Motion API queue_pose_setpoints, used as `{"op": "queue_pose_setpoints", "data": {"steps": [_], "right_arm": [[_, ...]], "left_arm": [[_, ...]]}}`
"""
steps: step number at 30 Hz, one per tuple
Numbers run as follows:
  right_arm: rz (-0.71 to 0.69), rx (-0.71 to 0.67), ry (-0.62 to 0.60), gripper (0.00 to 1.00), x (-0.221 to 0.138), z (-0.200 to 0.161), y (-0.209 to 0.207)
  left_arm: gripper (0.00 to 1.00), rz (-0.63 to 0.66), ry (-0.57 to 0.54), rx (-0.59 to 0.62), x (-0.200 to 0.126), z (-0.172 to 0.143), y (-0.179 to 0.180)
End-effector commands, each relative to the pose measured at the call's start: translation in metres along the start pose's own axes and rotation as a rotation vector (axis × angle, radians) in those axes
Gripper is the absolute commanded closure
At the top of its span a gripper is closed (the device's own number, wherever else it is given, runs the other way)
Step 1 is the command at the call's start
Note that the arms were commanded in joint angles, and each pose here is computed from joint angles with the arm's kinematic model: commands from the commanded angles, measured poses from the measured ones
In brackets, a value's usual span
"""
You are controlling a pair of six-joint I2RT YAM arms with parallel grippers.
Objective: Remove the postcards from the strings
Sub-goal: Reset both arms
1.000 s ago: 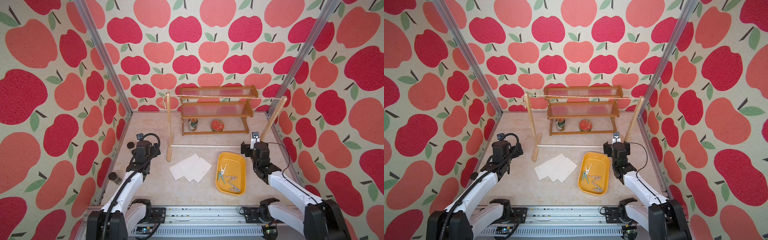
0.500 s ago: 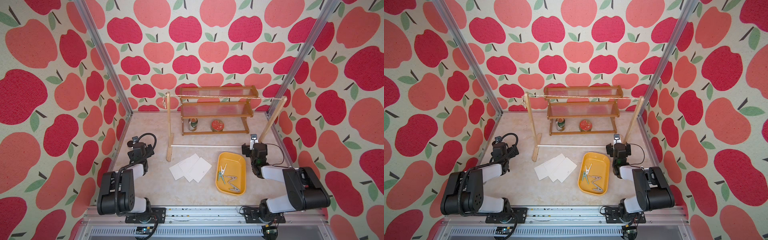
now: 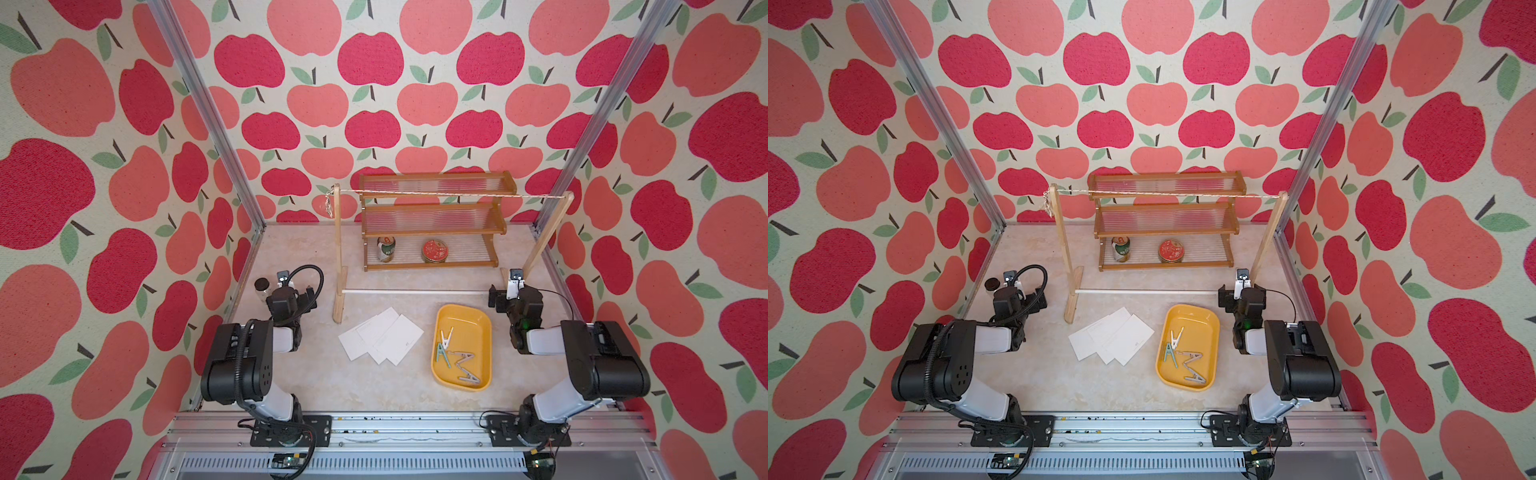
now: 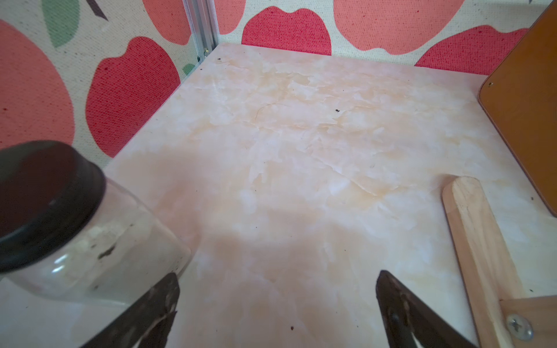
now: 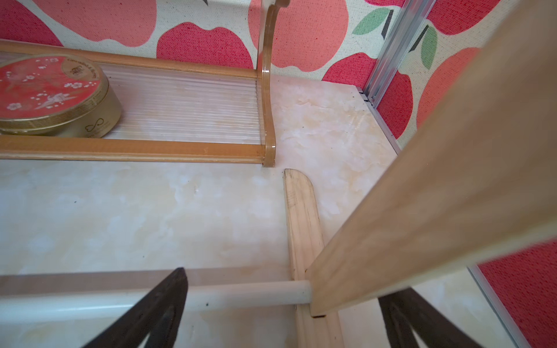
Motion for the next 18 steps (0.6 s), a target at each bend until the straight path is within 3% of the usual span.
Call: {"op": "queue_pose_setpoints", "data": {"steps": [1, 18], "right_arm": [[0.028, 0.023, 0.001, 0.01, -0.0011, 0.0038, 0.0031], [0.037, 0.029, 0.003, 0.01, -0.0001, 0.0040, 0.0030]], "left_arm": [[0.01, -0.014, -0.032, 0.019, -0.0004, 0.0059, -0.0020], [0.01, -0.031, -0.023, 0.007, 0.0008, 0.0069, -0.0010]]}}
Point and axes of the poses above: each gripper's point midway between its finger pads, its own x axis out along the fingers, its own y axis along the line the jaws close on, z = x × y, the point moved 4 cm from there along -x, back along the fingers, and after that the axes turned 1 degree about -x, right-handed, at the moved point
